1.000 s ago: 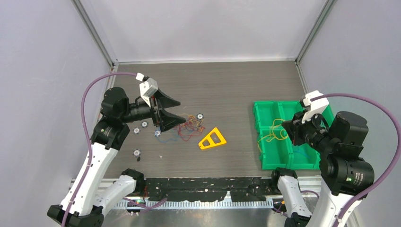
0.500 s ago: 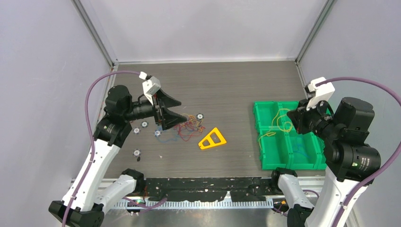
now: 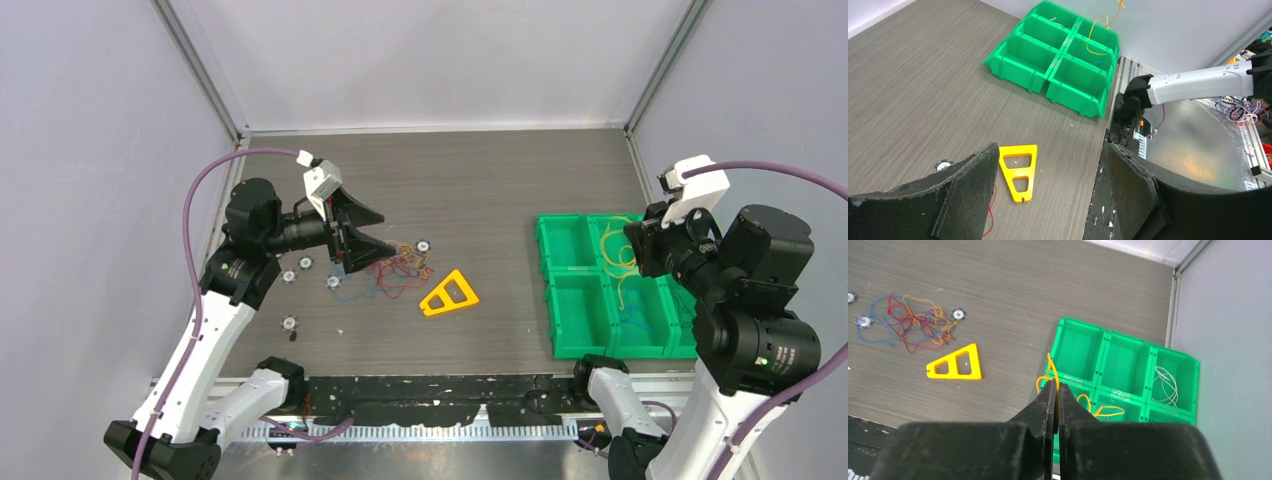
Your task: Untangle the cables
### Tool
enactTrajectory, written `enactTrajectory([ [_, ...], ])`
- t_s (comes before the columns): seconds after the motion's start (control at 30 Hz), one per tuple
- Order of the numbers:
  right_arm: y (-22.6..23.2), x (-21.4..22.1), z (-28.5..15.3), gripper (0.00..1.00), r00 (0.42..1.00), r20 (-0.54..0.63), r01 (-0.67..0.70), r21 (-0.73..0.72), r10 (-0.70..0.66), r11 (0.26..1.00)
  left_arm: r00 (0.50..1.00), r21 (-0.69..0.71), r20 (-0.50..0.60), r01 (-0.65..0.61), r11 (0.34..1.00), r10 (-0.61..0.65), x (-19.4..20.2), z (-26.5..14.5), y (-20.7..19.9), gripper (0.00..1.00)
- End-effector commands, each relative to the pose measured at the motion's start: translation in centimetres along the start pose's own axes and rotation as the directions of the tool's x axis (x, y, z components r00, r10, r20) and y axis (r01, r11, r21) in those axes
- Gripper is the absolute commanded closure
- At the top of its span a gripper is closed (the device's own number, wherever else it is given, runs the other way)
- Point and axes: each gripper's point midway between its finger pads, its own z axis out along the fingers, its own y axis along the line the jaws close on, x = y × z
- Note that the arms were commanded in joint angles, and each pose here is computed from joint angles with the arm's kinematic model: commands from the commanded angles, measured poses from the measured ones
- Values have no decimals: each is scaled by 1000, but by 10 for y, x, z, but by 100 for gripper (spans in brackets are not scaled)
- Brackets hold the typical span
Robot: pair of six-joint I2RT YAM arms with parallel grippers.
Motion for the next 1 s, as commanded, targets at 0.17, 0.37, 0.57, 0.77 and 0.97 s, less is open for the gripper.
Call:
enactTrajectory([
  [0.17, -16, 56, 41, 95, 991, -129, 25, 18, -23, 1000, 997, -13, 18, -69, 998, 69, -12, -6, -5, 20],
  [0.37, -3, 56, 47, 95, 993, -115, 4, -64, -11, 998, 998, -28, 1, -65, 997, 65, -4, -6, -1, 20],
  [0.57, 9, 21, 30, 95, 1000, -30, -4, -112, 1, 994, 998, -24, 2, -67, 997, 67, -7, -5, 0, 20],
  [0.77, 7, 7, 23, 95, 1000, -17, -20, -89, 19, 996, 998, -27, 4, -64, 998, 64, -7, -5, 1, 20],
  [0.97, 3, 28, 33, 95, 998, -61, -16, -78, 11, 997, 998, -26, 1, -65, 998, 65, -5, -5, 0, 20],
])
